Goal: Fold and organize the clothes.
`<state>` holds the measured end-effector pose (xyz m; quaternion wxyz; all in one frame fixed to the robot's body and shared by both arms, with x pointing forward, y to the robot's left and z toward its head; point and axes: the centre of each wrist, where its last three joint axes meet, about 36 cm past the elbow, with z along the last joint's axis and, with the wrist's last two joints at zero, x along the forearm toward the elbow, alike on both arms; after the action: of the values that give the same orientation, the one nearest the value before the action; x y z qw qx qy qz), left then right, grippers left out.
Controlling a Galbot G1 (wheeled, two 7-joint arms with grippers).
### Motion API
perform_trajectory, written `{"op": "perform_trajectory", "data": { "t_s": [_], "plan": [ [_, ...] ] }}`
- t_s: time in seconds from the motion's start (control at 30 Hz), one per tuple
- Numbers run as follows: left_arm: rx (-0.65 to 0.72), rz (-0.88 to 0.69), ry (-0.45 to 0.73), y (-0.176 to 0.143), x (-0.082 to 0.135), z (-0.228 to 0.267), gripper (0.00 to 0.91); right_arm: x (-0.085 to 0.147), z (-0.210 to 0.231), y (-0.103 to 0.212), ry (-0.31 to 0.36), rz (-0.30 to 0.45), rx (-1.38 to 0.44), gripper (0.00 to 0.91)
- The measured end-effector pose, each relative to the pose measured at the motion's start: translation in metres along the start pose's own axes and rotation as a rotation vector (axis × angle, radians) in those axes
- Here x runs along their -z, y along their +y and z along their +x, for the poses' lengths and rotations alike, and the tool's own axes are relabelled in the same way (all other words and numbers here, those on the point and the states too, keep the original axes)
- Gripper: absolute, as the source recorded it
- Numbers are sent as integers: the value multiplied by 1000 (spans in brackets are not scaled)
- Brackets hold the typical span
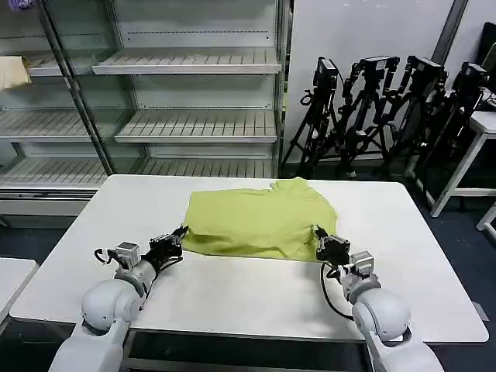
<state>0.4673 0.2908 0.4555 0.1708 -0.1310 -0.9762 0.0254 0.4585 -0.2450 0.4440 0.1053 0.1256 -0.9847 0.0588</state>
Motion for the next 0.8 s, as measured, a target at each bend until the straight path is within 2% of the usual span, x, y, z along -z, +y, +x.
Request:
{"op": "perform_trajectory", "data": {
  "t_s": [0.1,0.13,0.17,0.2,0.53,0.8],
  "plan": [
    [2,7,7,2,-1,-7,10,-2,-8,0,0,-4,5,0],
    [2,9,11,3,-1,-9,191,-2,-10,1,0,-6,7,423],
    [3,9,13,4,-2,-11,564,-2,-13,1,0,-8,7,907],
    [5,10,16,4,-2,-13,907,-3,-15,1,0,-10,5,907],
    [39,10,3,17,4,-14,907,-2,-28,-10,14,-19,-49,907],
    [44,-26,1,15,7,5,907,-5,-3,-19,65,-19,-83,907]
  ]
}}
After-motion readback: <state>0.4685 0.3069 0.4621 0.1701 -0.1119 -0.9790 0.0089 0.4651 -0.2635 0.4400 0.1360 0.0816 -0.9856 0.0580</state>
